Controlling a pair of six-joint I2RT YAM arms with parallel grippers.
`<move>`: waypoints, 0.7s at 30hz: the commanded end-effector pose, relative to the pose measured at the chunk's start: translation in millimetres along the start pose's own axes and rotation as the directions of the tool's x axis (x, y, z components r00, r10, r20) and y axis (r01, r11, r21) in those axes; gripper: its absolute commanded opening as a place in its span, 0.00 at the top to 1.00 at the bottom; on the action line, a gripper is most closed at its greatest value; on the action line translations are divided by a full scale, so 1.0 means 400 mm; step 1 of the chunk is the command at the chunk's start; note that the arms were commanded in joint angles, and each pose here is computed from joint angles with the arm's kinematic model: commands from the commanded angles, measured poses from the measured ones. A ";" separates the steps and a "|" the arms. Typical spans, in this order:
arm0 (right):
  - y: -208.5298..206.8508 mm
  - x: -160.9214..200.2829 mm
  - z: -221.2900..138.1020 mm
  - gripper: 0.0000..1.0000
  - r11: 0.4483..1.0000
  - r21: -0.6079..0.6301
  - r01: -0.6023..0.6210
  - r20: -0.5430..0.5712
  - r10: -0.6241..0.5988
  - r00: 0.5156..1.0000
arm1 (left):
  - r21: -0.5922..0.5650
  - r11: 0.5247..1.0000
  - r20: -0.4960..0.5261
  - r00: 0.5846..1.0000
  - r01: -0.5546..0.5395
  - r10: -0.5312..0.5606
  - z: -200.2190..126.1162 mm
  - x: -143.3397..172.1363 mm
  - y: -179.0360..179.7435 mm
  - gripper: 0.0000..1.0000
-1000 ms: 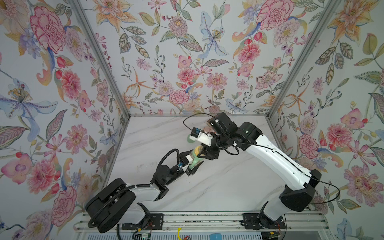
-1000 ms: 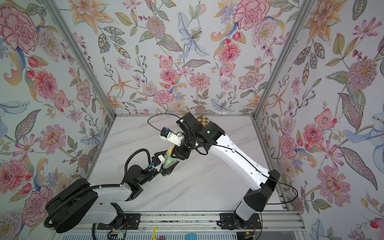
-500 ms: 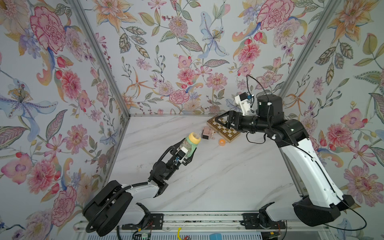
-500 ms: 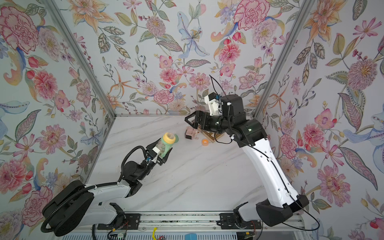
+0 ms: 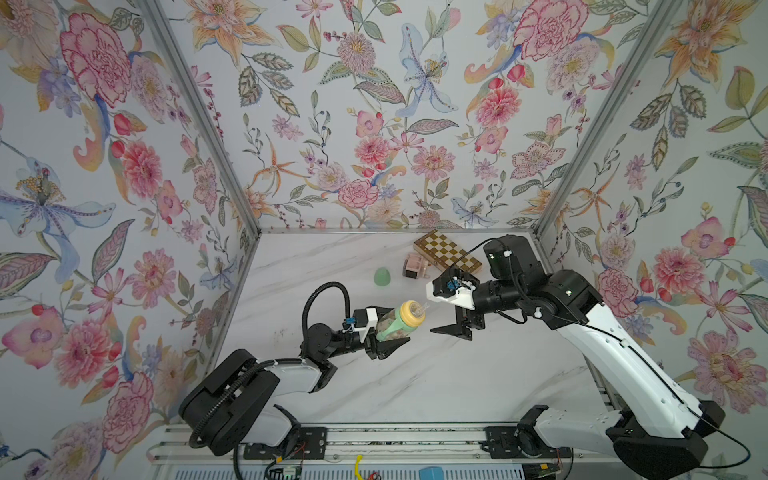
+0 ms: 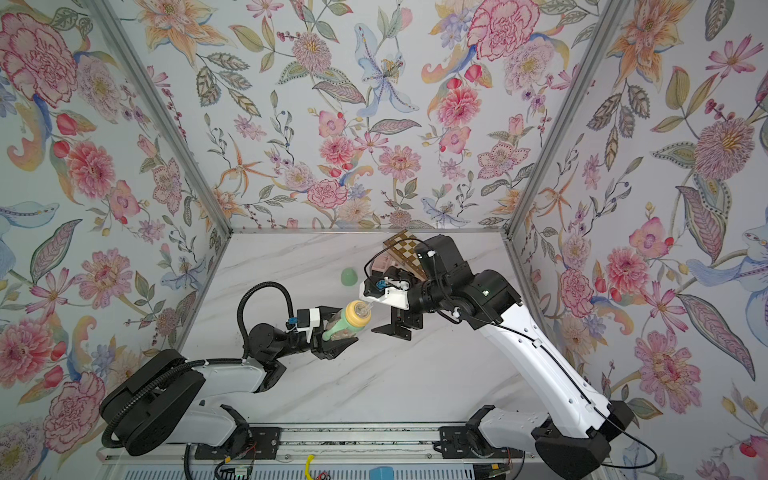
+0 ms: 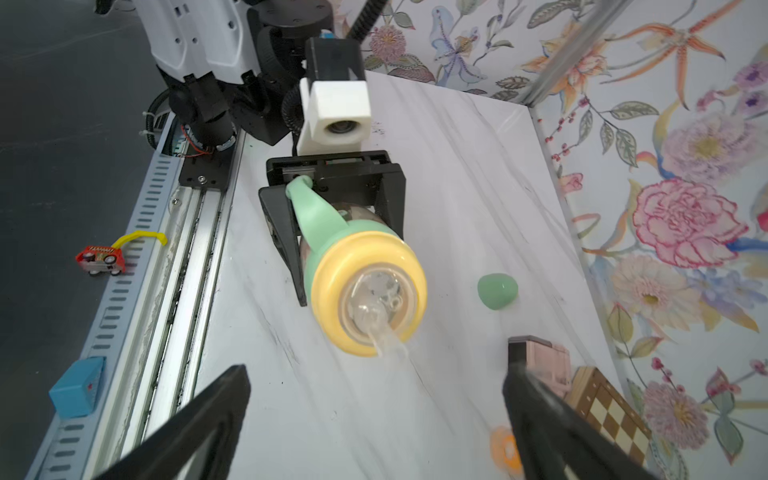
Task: Assemble the baby bottles
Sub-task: Screw the nipple onto the baby bottle.
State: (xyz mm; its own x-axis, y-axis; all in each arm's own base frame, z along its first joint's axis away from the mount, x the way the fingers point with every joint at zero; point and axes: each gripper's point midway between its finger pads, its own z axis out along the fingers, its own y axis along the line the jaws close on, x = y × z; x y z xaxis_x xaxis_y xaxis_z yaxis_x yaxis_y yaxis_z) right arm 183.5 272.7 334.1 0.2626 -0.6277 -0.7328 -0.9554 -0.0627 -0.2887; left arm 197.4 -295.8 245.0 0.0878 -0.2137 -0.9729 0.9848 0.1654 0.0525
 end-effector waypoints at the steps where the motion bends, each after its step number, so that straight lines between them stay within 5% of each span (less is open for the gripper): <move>1: 0.022 -0.009 0.017 0.06 0.990 -0.062 0.125 -0.001 -0.126 0.992 | 0.073 0.996 0.091 0.994 -0.060 0.053 0.002 -0.062 -0.038 1.00; 21: 0.036 0.008 0.098 0.41 0.982 -0.165 0.098 -0.045 -0.106 0.993 | 0.084 0.995 0.072 0.996 -0.056 0.050 0.009 -0.053 -0.040 1.00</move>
State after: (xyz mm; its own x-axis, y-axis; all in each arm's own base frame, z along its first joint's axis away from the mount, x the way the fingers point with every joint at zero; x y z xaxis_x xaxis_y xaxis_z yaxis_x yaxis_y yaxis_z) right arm 183.3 298.3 301.8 0.3571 -0.6572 -0.6638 -0.9337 -0.2311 -0.2735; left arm 189.3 -298.3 242.5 0.0654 -0.2079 -0.9760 0.9923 0.1170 0.0416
